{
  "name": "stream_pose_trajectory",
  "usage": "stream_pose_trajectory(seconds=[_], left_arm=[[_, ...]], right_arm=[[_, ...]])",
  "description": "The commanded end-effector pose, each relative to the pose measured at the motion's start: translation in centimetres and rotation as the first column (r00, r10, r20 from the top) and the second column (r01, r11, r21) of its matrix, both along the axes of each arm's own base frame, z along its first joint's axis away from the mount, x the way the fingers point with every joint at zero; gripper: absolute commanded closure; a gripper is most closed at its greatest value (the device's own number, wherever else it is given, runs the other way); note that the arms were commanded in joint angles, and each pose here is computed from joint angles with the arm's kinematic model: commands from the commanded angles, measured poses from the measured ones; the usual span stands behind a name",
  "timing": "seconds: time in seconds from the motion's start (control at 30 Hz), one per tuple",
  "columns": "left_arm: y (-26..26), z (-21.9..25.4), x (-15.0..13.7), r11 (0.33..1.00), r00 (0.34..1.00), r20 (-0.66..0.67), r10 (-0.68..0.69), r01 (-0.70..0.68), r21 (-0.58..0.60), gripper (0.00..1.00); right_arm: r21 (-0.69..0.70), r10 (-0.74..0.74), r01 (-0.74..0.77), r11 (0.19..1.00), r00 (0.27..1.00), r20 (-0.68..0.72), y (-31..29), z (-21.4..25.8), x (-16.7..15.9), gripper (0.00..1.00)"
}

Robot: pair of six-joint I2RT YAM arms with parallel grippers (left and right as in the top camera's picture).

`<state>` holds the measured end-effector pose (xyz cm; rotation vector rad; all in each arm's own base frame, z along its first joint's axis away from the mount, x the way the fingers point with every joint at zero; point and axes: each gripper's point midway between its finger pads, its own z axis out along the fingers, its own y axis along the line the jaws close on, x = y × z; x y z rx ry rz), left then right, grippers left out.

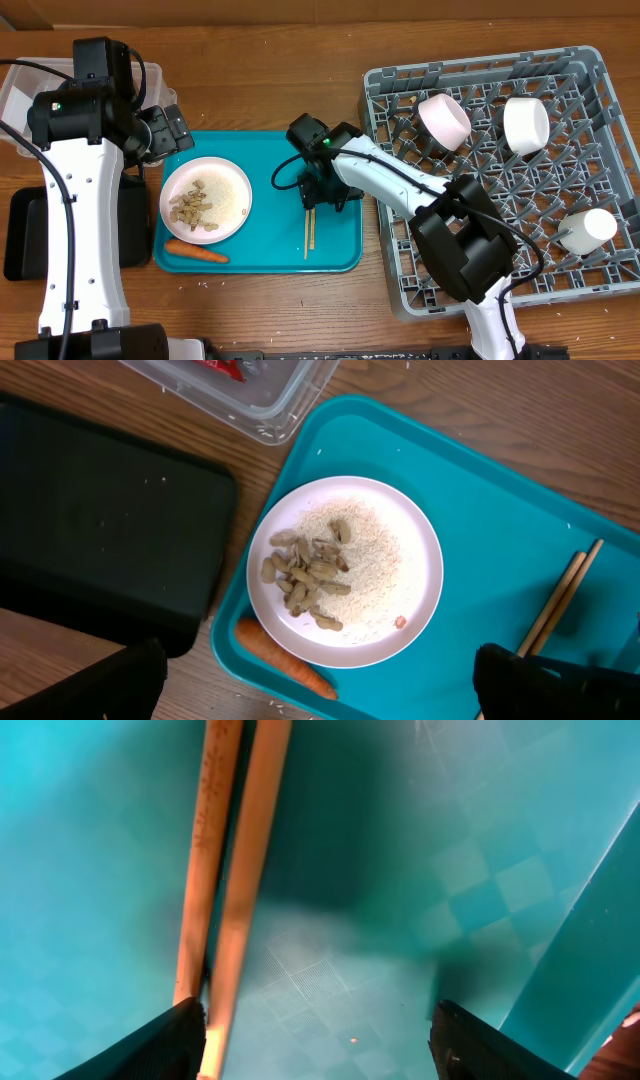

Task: Sort waste into correct bins and load items into the dishwasher
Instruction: 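Lower the right gripper onto the wooden chopsticks and grasp them, then carry the chopsticks with the right gripper into the rack's left edge, release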

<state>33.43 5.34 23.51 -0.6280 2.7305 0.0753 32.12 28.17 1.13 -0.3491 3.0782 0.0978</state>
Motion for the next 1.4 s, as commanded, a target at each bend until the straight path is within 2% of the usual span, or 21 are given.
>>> stream_pose_trajectory(seconds=[0.0,0.23,0.3,0.4,0.53,0.8,0.97,1.07,1.2,1.37], left_arm=[[-0.1,0.1,0.2,1.0,1.0,0.005,0.009,-0.009,-0.008,0.0],[-0.1,0.0,0.2,1.0,1.0,0.004,0.009,-0.009,-0.008,0.0],[-0.1,0.0,0.2,1.0,1.0,0.005,0.009,-0.009,-0.008,0.0],[-0.1,0.0,0.2,1.0,1.0,0.004,0.009,-0.009,-0.008,0.0],[-0.1,0.0,0.2,1.0,1.0,0.005,0.009,-0.009,-0.008,0.01],[-0.1,0.1,0.2,1.0,1.0,0.005,0.009,-0.009,-0.008,0.0],[-0.1,0.0,0.2,1.0,1.0,0.005,0.009,-0.009,-0.008,0.0],[-0.1,0.0,0.2,1.0,1.0,0.005,0.009,-0.009,-0.008,0.0],[-0.1,0.0,0.2,1.0,1.0,0.005,0.009,-0.009,-0.008,0.0],[-0.1,0.0,0.2,1.0,1.0,0.004,0.009,-0.009,-0.008,0.0]], right_arm=[[-0.011,-0.009,0.009,1.0,1.0,0.009,-0.1,-0.1,0.1,0.26],[-0.008,-0.034,0.034,0.999,0.999,-0.002,-0.1,-0.2,-0.1,0.27],[-0.014,-0.036,0.035,0.999,0.999,-0.008,-0.2,-0.4,-0.3,0.36],[-0.027,-0.076,0.076,0.997,0.997,-0.024,-0.7,-0.9,-0.8,0.44],[-0.048,-0.087,0.085,0.995,0.995,-0.045,-1.4,-1.9,-1.6,0.47],[-0.062,-0.087,0.083,0.995,0.994,-0.059,-1.8,-2.3,-2.1,0.66],[-0.065,-0.087,0.083,0.994,0.994,-0.062,-1.9,-2.3,-2.2,0.71],[-0.066,-0.083,0.079,0.995,0.995,-0.063,-1.9,-2.3,-2.2,0.81],[-0.069,-0.083,0.079,0.994,0.994,-0.065,-2.0,-2.2,-2.2,0.83],[-0.075,-0.073,0.068,0.995,0.995,-0.071,-2.1,-2.2,-2.4,0.96]])
